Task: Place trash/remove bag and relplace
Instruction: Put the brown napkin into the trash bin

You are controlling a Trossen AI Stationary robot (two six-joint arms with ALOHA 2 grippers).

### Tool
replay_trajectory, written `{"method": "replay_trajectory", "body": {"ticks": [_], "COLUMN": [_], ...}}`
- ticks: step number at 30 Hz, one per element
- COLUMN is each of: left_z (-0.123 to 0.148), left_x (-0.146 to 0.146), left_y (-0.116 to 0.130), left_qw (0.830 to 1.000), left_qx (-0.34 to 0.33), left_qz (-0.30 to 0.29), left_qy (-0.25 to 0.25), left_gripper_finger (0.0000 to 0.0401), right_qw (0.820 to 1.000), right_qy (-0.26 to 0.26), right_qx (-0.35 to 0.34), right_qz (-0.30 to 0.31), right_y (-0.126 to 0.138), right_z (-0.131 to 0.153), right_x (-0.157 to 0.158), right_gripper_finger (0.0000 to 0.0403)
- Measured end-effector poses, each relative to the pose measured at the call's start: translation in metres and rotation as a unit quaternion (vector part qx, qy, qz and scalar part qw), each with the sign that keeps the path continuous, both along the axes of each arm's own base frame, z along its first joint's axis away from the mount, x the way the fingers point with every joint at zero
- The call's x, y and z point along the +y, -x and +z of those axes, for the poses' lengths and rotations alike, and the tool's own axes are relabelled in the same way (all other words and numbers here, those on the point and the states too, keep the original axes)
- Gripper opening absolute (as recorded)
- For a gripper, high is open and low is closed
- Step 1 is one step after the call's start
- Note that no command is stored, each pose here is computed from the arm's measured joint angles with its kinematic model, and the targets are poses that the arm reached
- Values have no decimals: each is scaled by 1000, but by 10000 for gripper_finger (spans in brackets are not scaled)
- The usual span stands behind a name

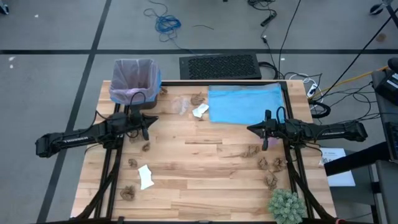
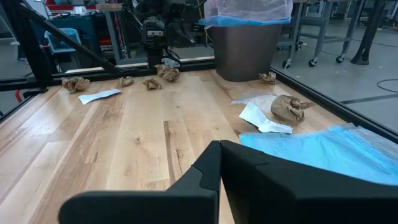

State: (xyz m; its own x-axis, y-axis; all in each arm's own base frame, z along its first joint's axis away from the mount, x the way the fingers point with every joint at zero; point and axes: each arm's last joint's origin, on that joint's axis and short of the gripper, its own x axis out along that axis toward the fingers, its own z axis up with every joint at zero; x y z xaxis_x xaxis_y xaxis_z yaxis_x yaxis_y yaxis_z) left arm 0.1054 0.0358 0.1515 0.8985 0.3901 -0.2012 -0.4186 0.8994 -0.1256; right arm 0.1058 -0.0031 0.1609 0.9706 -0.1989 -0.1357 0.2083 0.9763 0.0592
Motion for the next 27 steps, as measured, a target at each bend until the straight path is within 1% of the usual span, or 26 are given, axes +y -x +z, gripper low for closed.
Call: {"method": "replay_trajectory", "body": {"ticks": [4,9,15,18,21,24,27], "left_z": [5,5,6,9,20,43,66], "left_x": [0,0,0,-2,-5,-8,-10], "left_y": [-1,-1,-1,-2,-4,-5,-10], "left_qw": [1000,999,999,997,990,983,980], "left_qx": [-25,-39,-44,-56,-110,-140,-137], "left_qz": [0,7,5,-39,-89,-115,-131], "left_qy": [-7,27,26,24,1,-26,-60], "left_gripper_finger": [0,0,0,0,0,0,0], "right_qw": [1000,1000,1000,1000,1000,1000,1000], "right_qy": [0,0,0,0,0,0,0], "right_qx": [0,0,0,0,0,0,0], "right_qz": [0,0,0,0,0,0,0], "right_y": [0,0,0,0,0,0,0], "right_z": [0,0,0,0,0,0,0], "right_x": [0,0,0,0,0,0,0], "right_gripper_finger": [0,0,0,0,0,0,0]}}
